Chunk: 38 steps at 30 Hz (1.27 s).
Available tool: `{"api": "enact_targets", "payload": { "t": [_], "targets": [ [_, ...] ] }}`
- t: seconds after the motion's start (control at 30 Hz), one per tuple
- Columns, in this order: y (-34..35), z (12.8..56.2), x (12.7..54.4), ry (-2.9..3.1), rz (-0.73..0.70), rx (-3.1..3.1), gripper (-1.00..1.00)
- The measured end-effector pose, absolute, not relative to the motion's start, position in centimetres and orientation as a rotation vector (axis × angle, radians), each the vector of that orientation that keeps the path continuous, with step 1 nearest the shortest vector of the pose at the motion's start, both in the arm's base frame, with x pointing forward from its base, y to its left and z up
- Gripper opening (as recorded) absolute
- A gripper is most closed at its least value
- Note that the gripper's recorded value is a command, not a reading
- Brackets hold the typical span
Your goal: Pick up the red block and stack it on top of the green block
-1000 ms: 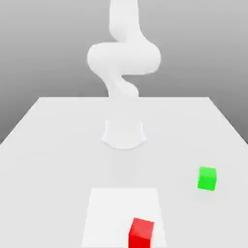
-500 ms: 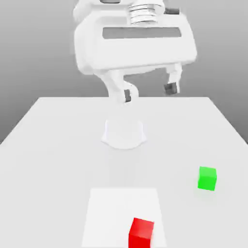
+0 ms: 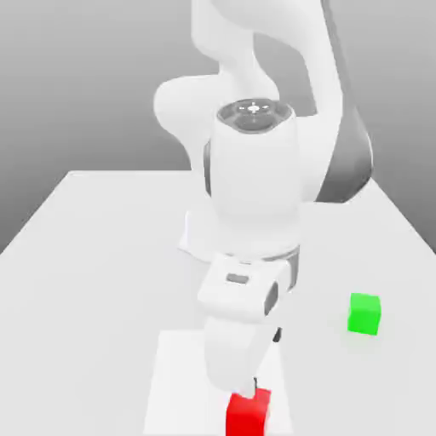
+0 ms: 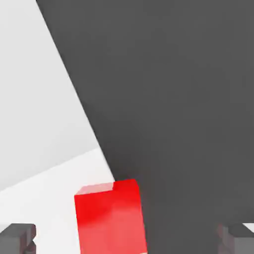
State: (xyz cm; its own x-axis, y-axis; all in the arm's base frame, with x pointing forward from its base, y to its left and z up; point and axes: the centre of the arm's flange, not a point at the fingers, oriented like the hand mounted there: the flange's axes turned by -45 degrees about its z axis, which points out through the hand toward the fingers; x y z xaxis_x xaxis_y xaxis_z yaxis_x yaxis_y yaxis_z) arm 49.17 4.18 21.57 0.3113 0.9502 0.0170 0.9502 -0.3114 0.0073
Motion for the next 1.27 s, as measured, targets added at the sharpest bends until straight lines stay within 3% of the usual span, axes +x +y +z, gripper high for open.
{"api": "enact_targets", "payload": {
  "t": [0.13, 0.17, 0.4, 0.57, 0.7, 0.83, 0.93, 1.17, 1.2, 1.27],
  "targets": [
    [4.1, 16.2, 49.1, -1.88, -0.003, -2.52, 0.0],
    [4.1, 15.1, 49.0, -1.879, -0.002, -2.519, -1.0],
    [4.1, 15.0, 49.0, -1.879, 0.001, -2.517, -1.0],
    [4.9, 20.5, 48.5, -1.909, 0.003, -2.49, -1.0],
    [13.5, 22.1, 43.2, -2.24, 0.012, -2.16, -1.0],
    [22.7, 23.4, 34.7, -2.62, 0.013, -1.679, -1.0],
    [25.6, 24.4, 28.6, -2.82, 0.006, -1.36, -1.0],
    [26.2, 18.9, 26.7, -2.881, 0.002, -1.25, -1.0],
    [26.2, 18.3, 26.7, -2.88, 0.003, -1.251, 1.0],
    [26.2, 18.3, 26.7, -2.88, 0.003, -1.251, 1.0]
  ]
}}
